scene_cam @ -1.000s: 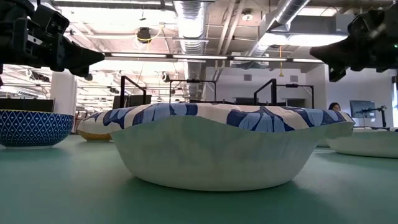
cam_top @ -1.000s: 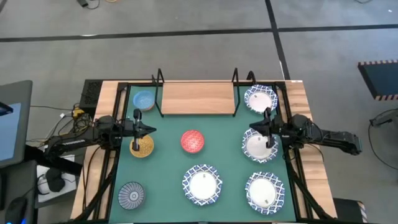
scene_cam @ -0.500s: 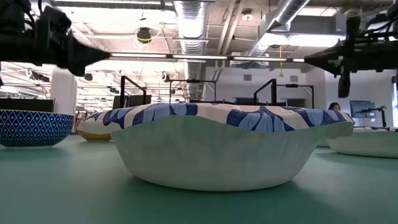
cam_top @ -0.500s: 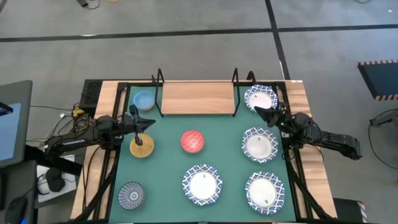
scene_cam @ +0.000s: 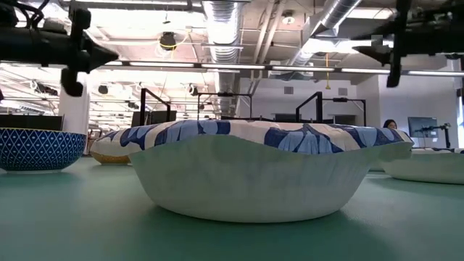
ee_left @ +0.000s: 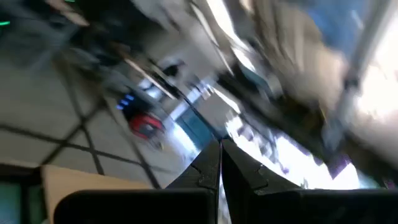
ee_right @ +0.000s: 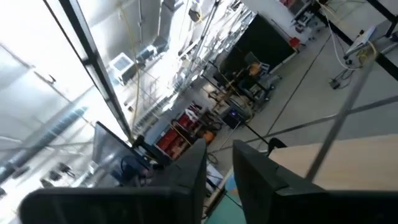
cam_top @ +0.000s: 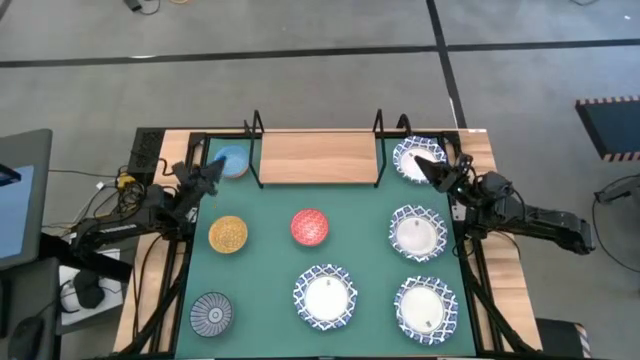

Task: Place and stack bowls onto a shelf
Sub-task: Put the light blue patterned bowl on the shelf

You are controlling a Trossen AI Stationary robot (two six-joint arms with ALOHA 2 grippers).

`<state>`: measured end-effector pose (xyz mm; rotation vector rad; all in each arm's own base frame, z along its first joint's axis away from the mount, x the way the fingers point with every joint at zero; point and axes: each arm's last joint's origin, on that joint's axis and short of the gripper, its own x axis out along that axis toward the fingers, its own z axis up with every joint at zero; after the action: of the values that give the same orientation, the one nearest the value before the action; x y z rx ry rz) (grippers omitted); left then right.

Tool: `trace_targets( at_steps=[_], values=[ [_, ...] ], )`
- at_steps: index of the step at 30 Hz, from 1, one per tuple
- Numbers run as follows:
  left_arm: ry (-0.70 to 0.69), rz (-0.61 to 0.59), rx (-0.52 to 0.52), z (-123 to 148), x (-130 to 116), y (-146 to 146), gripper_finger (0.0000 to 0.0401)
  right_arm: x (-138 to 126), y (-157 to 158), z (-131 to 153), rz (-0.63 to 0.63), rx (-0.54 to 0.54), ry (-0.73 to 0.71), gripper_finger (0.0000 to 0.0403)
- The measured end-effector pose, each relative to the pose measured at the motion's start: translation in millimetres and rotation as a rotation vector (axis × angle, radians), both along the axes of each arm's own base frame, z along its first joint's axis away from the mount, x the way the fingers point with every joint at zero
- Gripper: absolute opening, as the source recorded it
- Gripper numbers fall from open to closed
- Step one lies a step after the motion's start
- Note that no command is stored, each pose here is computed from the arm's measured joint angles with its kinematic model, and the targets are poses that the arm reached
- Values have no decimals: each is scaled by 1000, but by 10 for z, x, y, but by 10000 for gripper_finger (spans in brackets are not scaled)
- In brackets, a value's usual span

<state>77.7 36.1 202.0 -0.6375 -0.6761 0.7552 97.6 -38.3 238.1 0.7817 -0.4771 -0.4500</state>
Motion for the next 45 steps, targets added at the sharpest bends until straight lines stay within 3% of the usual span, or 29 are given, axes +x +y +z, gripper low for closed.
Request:
trace_targets(
  at_steps=[4, 7, 11, 17, 21, 26, 35, 45],
  values=[
    [-180, 46, -152, -10, -26, 20, 0, 151, -51, 139, -10, 27, 78, 155],
    [-208, 35, -172, -13, -25, 21, 0, 269, -123, 148, -58, 152, 166, 172],
    [-160, -64, -124, 2, 3, 4, 0, 394, -207, 137, -83, 252, 324, 174],
    [-91, -243, -9, 219, 42, -43, 3, 566, -266, 369, -44, 235, 496, 164],
    [25, -259, 20, 356, 120, -45, 19, 625, -302, 587, -54, 194, 641, 162],
    [183, -265, 10, 507, 310, -23, 56, 670, -368, 764, -71, 225, 781, 162],
    [411, -323, 18, 780, 797, 51, 122, 618, -359, 800, -73, 438, 1050, 162],
    [702, -418, 68, 1102, 1118, 85, 125, 492, -97, 675, -52, 639, 1212, 162]
  ],
)
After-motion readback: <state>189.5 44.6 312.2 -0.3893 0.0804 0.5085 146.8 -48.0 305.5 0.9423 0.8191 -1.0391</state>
